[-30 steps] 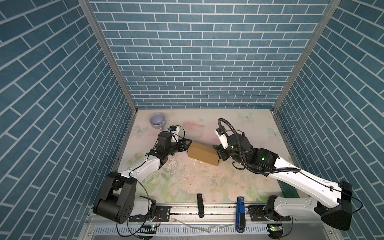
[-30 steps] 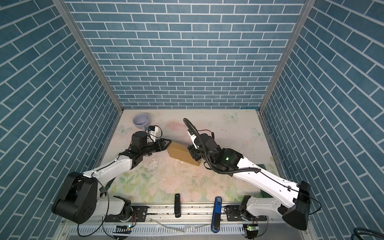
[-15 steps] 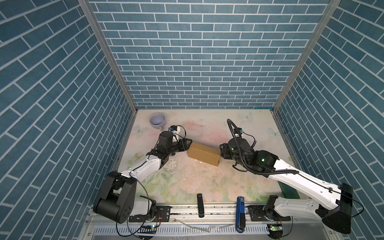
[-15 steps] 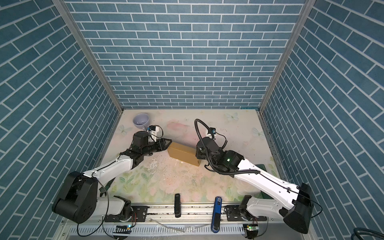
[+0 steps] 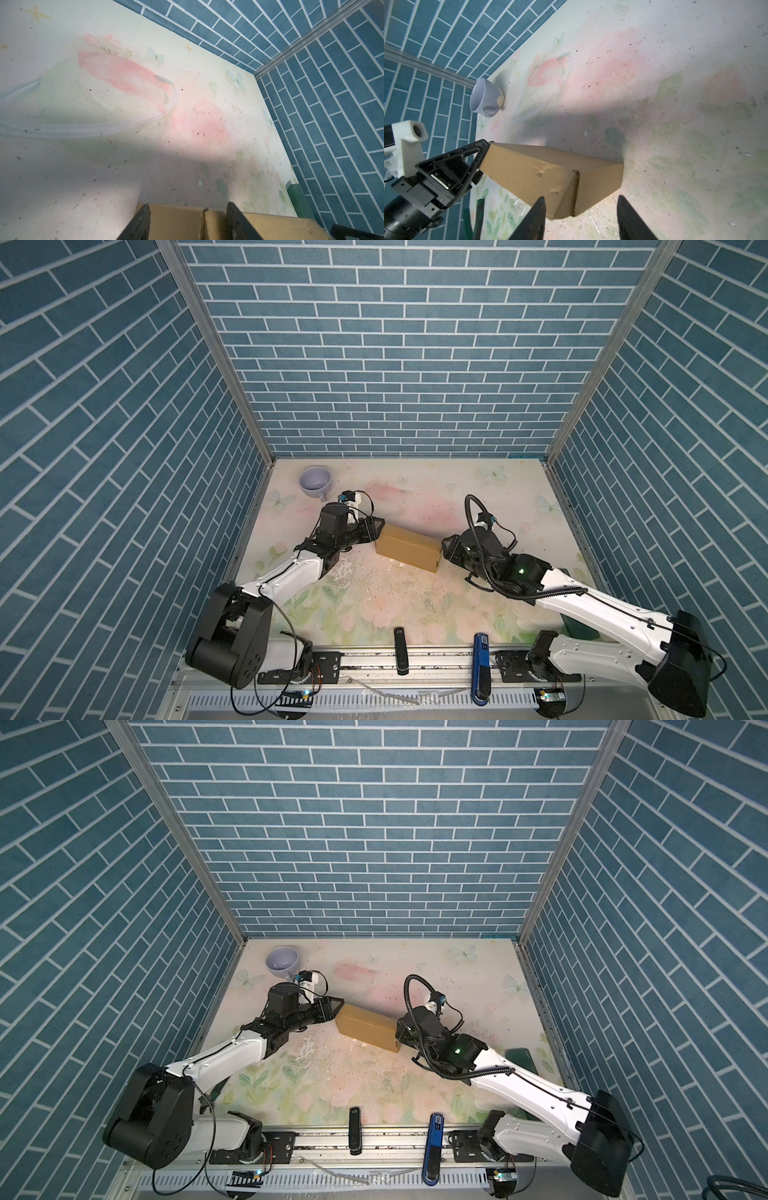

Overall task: Fold the paper box
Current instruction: 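Withdraw the right gripper from the box toward its own side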

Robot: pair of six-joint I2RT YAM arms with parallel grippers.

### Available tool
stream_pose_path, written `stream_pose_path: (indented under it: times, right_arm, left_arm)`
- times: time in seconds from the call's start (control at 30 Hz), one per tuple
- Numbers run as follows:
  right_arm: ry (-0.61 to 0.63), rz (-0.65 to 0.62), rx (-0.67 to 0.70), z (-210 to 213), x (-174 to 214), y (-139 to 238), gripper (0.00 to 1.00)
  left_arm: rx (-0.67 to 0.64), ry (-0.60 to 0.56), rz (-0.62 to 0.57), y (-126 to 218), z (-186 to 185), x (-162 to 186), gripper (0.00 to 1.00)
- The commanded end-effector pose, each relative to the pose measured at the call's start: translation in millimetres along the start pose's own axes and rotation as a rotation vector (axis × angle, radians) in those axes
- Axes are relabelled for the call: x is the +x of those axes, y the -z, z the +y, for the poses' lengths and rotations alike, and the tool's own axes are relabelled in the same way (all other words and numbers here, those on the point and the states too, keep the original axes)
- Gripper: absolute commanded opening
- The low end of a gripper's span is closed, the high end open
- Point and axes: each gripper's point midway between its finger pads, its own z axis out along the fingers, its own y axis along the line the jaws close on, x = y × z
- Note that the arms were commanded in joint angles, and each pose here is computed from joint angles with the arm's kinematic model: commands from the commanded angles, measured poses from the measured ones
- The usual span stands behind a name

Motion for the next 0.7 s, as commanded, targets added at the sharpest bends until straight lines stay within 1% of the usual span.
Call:
stream_pose_path:
  times: [0.0, 0.17, 0.4, 0.67]
  right_arm:
    - [-0.12, -0.024, -0.066, 5.2, -3.4, -1.1, 0.55]
    - [-0.151, -0.022, -0.085, 3.1, -2.6, -5.7, 0.55]
    - [-0.154, -0.008, -0.089, 3.3, -1.3, -11.2, 0.54]
    - [-0.161, 0.045, -0.103, 5.4, 11.7, -21.9, 0.48]
  left_arm:
    - [-0.091, 0.008, 0.098, -2.6, 22.0, 29.5, 0.59]
    - [-0.094, 0.003, 0.1, -3.4, 21.8, 30.2, 0.59]
    - [-0.098, 0.001, 0.103, -4.1, 21.6, 31.8, 0.59]
    - [-0.106, -0.006, 0.103, -5.1, 20.6, 32.9, 0.59]
